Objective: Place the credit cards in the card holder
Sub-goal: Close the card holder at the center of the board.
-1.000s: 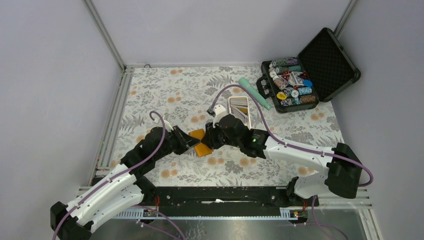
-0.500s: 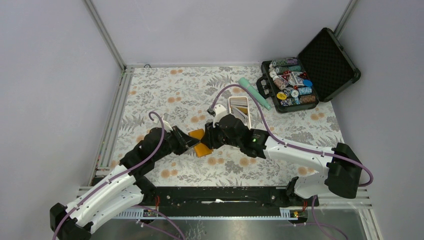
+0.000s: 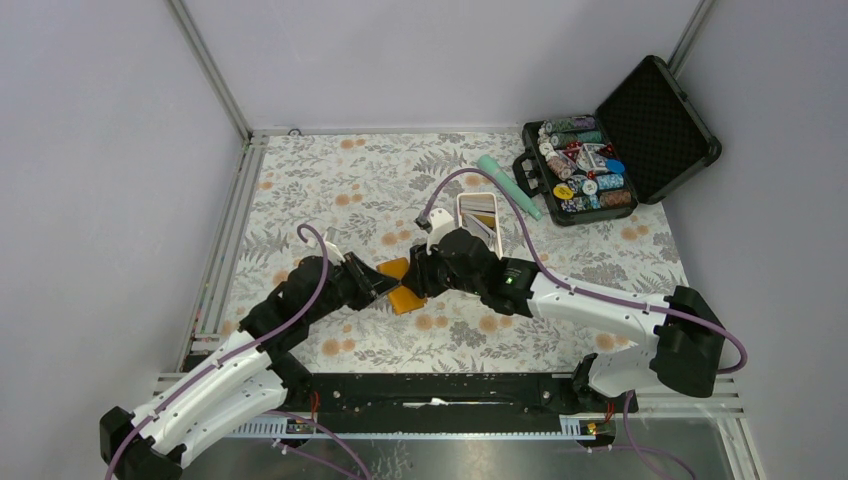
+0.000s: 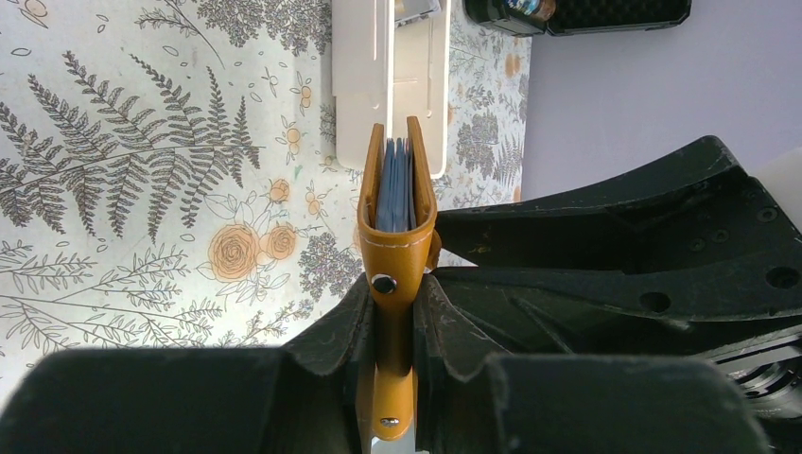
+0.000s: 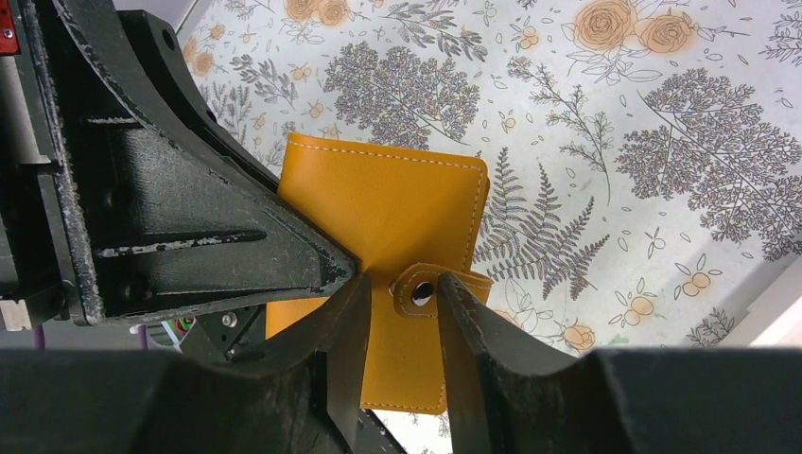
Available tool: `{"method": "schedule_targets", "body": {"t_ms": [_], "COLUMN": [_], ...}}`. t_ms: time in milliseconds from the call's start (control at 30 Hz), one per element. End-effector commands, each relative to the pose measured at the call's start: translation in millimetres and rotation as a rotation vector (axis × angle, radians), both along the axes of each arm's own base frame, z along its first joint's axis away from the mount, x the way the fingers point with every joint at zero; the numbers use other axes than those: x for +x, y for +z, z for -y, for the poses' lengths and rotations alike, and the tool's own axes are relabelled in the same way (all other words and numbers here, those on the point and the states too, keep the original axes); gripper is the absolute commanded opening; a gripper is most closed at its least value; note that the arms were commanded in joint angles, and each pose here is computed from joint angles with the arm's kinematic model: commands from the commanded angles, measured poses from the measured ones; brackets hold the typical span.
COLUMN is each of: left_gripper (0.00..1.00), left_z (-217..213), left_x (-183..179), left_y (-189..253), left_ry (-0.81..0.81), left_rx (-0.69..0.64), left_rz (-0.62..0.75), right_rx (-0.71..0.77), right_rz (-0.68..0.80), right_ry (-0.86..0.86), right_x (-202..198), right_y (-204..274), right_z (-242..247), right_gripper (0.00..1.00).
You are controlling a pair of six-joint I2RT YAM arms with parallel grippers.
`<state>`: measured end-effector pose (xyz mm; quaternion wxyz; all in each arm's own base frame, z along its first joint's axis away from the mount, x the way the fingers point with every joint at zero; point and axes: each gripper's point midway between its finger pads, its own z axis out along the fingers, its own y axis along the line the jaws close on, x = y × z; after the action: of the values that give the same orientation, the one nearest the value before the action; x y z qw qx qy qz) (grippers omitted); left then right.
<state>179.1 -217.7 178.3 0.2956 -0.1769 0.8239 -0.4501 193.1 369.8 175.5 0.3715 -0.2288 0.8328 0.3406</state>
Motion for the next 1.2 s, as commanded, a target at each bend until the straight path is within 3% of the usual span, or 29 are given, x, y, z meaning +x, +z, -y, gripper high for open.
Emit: {"method": "schedule_targets", "body": {"t_ms": [0,1167], "left_gripper": [0.00,0.00], "left_z": [9,13], "left_x": [4,5], "left_y": [25,22], "left_ry": [-0.011,-0.019], "left_rx": [-0.086,-0.103], "left_rz": [0.065,0.067], "right_rx": [0.121,0.189], "right_rz": [0.029,0.021], "right_ry": [0.024,0.059], "right_x": [-6,-15], "right_y": [38,53], "right_z": [-11,-12], "right_gripper": [0.40,0.40]}}
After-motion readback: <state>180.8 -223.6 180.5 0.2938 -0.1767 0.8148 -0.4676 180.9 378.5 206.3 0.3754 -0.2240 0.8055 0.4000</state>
